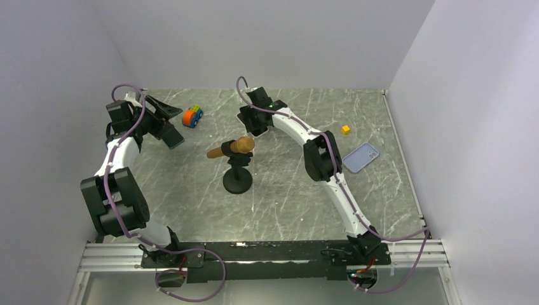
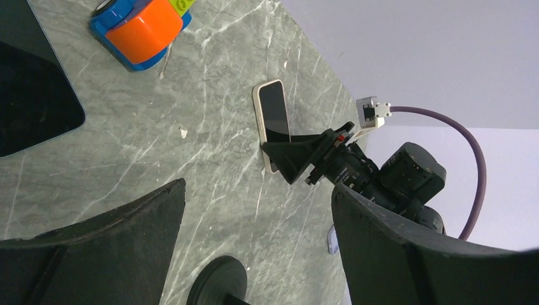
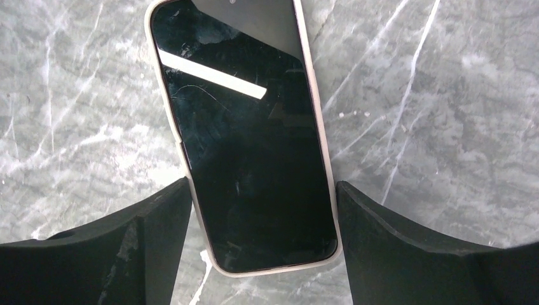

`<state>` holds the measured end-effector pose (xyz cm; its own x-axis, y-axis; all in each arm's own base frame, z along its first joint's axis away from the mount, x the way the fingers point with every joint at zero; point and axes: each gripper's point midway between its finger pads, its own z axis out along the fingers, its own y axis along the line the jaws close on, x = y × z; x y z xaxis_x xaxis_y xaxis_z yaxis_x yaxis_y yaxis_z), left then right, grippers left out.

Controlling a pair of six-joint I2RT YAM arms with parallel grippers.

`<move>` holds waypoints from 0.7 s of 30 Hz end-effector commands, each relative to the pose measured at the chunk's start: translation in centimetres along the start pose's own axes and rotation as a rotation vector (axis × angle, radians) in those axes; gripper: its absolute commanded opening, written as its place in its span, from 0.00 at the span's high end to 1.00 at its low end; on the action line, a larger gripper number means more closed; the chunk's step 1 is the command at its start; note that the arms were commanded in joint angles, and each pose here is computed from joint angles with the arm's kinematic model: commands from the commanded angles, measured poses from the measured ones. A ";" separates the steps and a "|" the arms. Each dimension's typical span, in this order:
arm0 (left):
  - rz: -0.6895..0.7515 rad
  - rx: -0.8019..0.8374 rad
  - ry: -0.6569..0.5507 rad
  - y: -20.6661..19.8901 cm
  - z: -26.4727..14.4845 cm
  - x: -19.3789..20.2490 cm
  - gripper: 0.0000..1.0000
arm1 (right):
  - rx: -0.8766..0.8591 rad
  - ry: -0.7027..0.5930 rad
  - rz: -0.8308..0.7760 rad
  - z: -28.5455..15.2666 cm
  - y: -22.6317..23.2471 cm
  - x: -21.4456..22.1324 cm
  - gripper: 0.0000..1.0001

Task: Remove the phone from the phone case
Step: Pick up the phone at the center of the board.

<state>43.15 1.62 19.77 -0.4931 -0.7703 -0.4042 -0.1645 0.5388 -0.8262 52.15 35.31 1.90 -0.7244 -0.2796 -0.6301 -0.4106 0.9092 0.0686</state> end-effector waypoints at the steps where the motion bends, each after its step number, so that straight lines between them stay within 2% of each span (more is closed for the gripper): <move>1: 0.031 0.050 -0.023 -1.1 -0.2 -0.7 0.12 | 0.011 0.349 -0.036 -1.3 -0.6 10.2 0.38; 6: 0.040 0.050 -0.027 -1.2 -0.2 -0.8 0.12 | 0.030 0.396 -0.033 -4.2 -0.9 11.7 0.39; 9: 0.045 0.052 -0.029 -1.3 -0.3 -0.8 0.12 | 0.023 0.379 0.004 -6.5 -0.5 12.9 0.39; 11: 0.046 0.052 -0.031 -1.3 -0.3 -0.8 0.12 | 0.016 0.372 0.031 -7.8 -0.4 14.3 0.29; 15: 0.040 0.058 -0.027 -1.4 -0.3 -0.8 0.12 | -0.001 0.290 0.048 -8.3 0.0 13.3 0.06; 17: 0.043 0.058 -0.026 -1.3 -0.3 -0.8 0.12 | 0.022 0.290 0.028 -7.5 -0.3 12.7 0.01; 21: 0.055 0.054 -0.022 -1.4 -0.3 -0.8 0.12 | 0.033 0.326 -0.023 -5.3 -0.6 12.6 0.00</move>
<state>43.40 1.65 20.14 -0.4860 -0.7660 -0.4208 -0.1432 0.5447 -0.8263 40.62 29.94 1.75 -0.8320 -0.3315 -0.4449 -0.3967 0.9161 0.0592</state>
